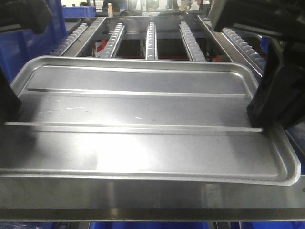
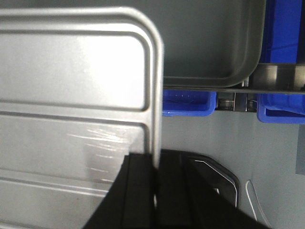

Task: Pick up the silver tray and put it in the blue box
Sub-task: 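Lift the silver tray off the rack with both grippers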

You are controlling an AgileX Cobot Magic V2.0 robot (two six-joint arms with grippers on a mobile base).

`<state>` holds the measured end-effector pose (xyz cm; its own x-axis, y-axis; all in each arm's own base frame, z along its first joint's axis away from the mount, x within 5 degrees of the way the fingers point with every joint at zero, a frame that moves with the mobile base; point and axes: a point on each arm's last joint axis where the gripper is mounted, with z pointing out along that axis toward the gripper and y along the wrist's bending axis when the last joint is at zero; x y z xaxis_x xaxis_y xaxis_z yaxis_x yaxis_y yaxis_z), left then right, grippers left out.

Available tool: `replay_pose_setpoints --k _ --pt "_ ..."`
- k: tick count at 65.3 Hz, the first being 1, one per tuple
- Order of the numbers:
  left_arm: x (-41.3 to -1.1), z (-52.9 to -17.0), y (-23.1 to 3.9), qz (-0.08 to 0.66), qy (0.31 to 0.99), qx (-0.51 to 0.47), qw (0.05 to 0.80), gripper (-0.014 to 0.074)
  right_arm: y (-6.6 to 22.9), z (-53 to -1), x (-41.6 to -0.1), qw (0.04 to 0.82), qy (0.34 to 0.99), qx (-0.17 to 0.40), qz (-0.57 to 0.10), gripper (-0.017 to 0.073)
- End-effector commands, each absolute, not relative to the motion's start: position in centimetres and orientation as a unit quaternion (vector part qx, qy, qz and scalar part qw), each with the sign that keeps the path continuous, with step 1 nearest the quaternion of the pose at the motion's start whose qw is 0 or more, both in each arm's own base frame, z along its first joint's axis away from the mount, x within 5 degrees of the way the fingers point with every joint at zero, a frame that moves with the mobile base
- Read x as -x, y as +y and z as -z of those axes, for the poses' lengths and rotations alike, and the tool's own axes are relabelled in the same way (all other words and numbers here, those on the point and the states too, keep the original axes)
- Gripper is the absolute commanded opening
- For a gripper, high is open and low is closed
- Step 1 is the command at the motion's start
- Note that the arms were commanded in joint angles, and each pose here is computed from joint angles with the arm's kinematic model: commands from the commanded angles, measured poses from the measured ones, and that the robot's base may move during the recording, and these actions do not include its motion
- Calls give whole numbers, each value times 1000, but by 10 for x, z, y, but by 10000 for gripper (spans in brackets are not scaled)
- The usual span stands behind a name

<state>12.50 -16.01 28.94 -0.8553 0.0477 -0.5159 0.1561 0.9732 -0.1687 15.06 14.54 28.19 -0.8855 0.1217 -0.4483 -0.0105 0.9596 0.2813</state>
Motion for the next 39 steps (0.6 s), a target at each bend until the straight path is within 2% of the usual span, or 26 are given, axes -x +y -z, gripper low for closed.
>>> replay_pose_setpoints --k 1,39 --pt "-129 -300 -149 68 952 -59 293 -14 135 -293 -153 267 958 -14 -103 50" --pt "-129 -300 -149 69 952 -59 292 -14 135 -293 -153 267 958 -14 -103 50"
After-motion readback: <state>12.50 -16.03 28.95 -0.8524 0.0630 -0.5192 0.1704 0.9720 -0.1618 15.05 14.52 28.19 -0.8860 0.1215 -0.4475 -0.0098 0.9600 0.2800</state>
